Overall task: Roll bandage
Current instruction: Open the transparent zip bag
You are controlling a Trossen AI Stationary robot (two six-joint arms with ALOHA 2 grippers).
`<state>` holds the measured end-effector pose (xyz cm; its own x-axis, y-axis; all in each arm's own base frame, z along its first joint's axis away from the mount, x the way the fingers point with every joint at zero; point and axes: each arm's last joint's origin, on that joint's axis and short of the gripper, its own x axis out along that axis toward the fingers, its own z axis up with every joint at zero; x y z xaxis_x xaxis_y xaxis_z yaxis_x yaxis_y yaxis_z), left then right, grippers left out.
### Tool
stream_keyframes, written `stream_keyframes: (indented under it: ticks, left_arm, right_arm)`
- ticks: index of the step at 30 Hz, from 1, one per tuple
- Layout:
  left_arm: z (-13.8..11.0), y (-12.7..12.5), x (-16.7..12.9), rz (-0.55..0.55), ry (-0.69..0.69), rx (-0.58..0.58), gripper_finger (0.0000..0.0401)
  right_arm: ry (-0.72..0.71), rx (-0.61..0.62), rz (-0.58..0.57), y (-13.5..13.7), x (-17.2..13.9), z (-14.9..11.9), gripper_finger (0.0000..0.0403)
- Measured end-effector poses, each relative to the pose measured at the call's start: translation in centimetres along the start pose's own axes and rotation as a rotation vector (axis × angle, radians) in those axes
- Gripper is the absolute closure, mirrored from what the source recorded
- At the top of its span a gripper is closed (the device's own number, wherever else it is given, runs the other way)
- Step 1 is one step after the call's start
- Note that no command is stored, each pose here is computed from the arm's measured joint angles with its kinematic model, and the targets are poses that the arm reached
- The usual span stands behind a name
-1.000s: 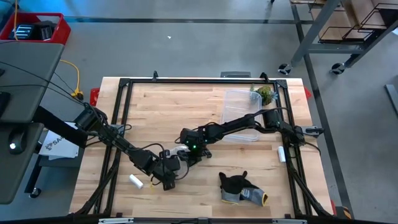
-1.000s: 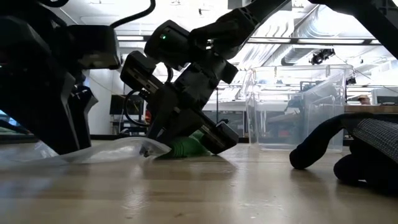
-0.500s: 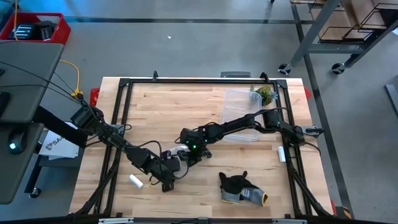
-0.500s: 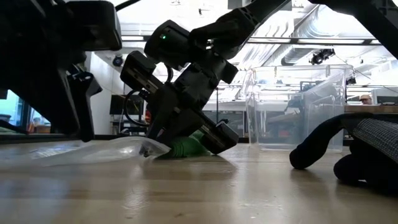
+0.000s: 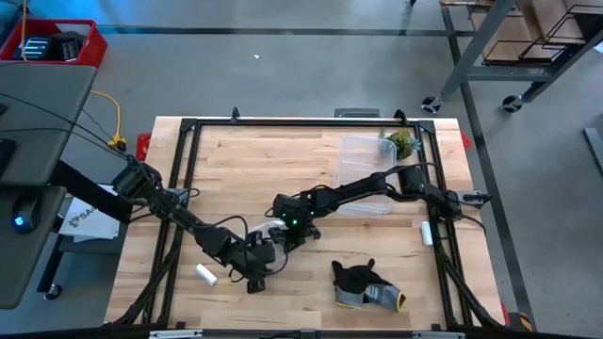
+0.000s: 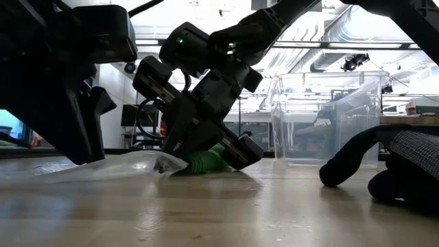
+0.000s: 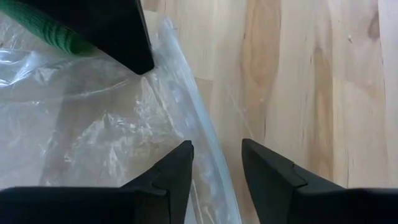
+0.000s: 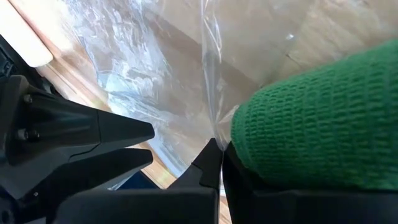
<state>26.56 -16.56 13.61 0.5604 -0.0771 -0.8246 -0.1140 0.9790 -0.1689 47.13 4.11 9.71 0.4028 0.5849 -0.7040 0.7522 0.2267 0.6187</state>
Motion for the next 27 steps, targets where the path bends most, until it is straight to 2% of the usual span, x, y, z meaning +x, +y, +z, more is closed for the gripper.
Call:
stream_keyframes:
  ticks: [16, 27]
  left_arm:
    - [0.14, 0.18, 0.04, 0.019, -0.014, -0.004, 0.0339]
    - [0.13, 0.22, 0.05, 0.026, -0.015, -0.007, 0.0342]
  right_arm:
    - [0.000, -0.008, 0.000, 0.00, 0.00, 0.00, 0.0403]
    - [0.000, -0.008, 0.000, 0.00, 0.00, 0.00, 0.0403]
